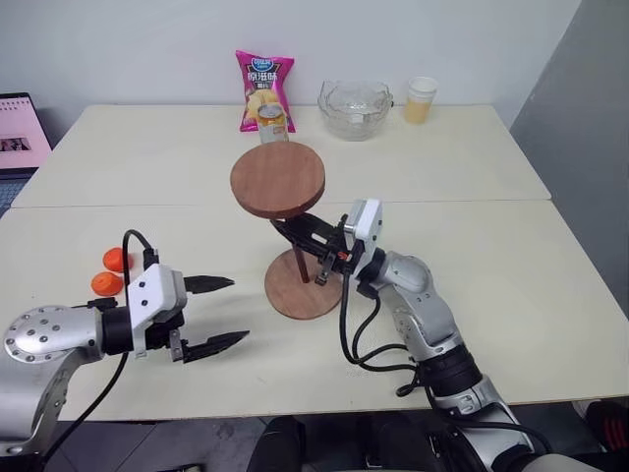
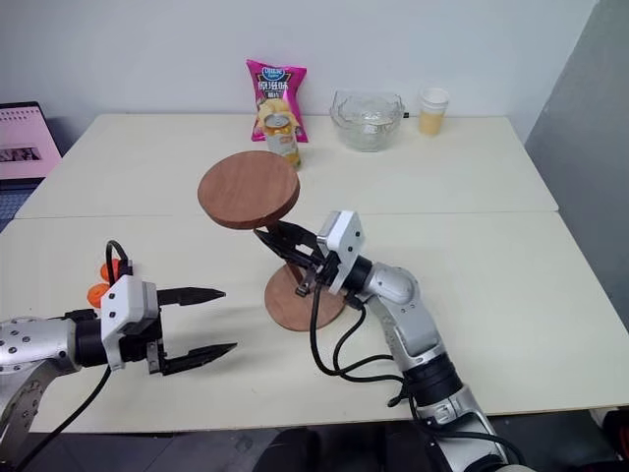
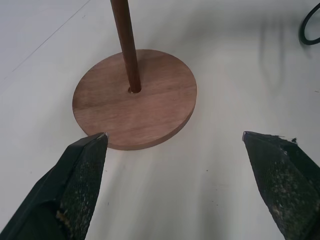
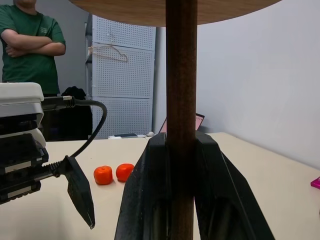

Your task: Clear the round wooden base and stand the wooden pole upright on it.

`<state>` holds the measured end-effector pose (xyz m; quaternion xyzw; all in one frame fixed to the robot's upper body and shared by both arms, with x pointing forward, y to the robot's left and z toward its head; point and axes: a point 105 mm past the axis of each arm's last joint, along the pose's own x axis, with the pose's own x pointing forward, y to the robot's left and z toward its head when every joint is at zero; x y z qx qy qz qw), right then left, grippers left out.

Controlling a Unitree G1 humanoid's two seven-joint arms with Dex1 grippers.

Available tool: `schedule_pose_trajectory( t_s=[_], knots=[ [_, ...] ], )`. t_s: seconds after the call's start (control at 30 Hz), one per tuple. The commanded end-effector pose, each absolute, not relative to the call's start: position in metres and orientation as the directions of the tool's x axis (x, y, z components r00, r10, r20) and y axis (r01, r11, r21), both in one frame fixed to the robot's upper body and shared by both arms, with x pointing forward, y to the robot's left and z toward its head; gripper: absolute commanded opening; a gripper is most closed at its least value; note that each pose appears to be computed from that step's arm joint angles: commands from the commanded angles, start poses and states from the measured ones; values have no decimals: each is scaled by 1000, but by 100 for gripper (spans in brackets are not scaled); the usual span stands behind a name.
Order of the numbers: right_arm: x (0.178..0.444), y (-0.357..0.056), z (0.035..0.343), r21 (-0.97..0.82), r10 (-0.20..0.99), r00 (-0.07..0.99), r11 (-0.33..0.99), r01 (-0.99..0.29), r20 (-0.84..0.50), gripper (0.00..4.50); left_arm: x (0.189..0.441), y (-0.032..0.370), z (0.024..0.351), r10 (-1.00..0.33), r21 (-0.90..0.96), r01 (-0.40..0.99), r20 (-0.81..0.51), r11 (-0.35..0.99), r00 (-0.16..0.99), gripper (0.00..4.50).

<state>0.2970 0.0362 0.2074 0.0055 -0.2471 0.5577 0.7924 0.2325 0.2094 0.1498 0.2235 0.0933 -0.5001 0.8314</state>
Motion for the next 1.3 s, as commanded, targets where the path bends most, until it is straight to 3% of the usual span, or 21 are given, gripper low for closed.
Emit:
schedule_pose_trajectory(
  t_s=[0.03, 0.77, 1.1, 1.3],
  knots=[
    [296, 38, 203, -264, 883, 261, 379, -887, 390, 23, 233, 209, 154, -794, 301, 870, -369, 390, 483, 450],
    [302, 37, 199, -272, 872, 309, 424, -864, 379, 23, 233, 209, 155, -792, 314, 870, -374, 381, 482, 450],
    [286, 42, 189, -241, 916, 230, 316, -917, 329, 23, 235, 207, 156, -792, 318, 867, -370, 384, 486, 450],
    [288, 41, 180, -222, 924, 251, 320, -921, 289, 23, 235, 205, 157, -792, 319, 868, -371, 381, 485, 450]
  ],
)
